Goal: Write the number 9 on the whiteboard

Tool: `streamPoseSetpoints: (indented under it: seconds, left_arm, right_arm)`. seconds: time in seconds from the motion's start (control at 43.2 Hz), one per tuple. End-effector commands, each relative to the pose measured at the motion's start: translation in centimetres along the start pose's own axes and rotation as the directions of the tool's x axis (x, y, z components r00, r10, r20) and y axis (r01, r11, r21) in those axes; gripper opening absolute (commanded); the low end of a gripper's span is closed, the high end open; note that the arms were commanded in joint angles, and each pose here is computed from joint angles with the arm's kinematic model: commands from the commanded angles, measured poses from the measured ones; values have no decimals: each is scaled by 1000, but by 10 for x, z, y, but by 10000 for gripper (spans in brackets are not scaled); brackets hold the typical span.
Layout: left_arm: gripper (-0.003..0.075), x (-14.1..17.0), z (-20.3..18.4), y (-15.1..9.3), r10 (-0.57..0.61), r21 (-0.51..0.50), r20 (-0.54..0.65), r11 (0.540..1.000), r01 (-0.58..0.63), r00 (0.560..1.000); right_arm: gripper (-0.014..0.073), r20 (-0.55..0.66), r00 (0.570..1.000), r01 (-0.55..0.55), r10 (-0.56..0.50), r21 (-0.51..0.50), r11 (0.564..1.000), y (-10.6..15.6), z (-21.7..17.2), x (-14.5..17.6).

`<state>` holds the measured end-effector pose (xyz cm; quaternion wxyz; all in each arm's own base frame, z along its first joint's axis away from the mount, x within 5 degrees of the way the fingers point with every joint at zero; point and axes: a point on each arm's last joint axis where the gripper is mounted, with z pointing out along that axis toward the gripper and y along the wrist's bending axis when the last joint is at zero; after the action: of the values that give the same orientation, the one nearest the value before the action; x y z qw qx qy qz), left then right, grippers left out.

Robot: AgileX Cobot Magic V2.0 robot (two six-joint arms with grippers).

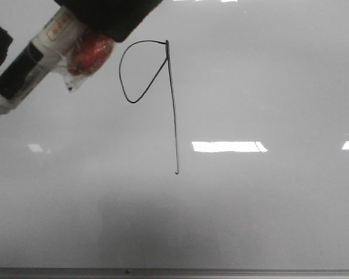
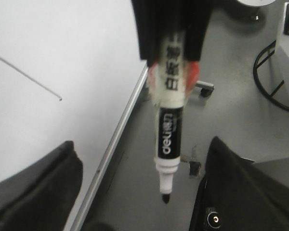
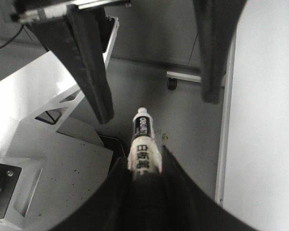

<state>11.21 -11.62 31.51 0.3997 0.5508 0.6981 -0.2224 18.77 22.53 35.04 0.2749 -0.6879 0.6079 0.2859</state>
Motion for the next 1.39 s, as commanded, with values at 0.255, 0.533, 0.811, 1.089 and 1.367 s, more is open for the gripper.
streamPoseSetpoints:
  seconds: [0.255, 0.533, 0.811, 1.089, 1.367]
  left_arm:
    - [360, -19, -4, 0, -26, 37, 113, 999, 22, 993]
    - [321, -17, 8, 6, -61, 68, 85, 996, 55, 995]
    - [3, -17, 8, 6, -44, 66, 86, 997, 38, 995]
    - [-19, -18, 8, 6, -56, 74, 96, 996, 49, 994]
    - [-19, -18, 8, 6, -56, 74, 96, 996, 49, 994]
  right_arm:
    - [-58, 85, 996, 32, -36, 50, 998, 5, -17, -17]
    - [-58, 98, 995, 25, -29, 45, 999, 5, -17, -18]
    - [-58, 127, 992, 9, -13, 33, 999, 6, -17, -21]
    - [-29, 142, 990, 2, -6, 31, 1000, 7, -18, -22]
    - [505, 190, 982, -24, 21, 17, 1000, 7, -18, -26]
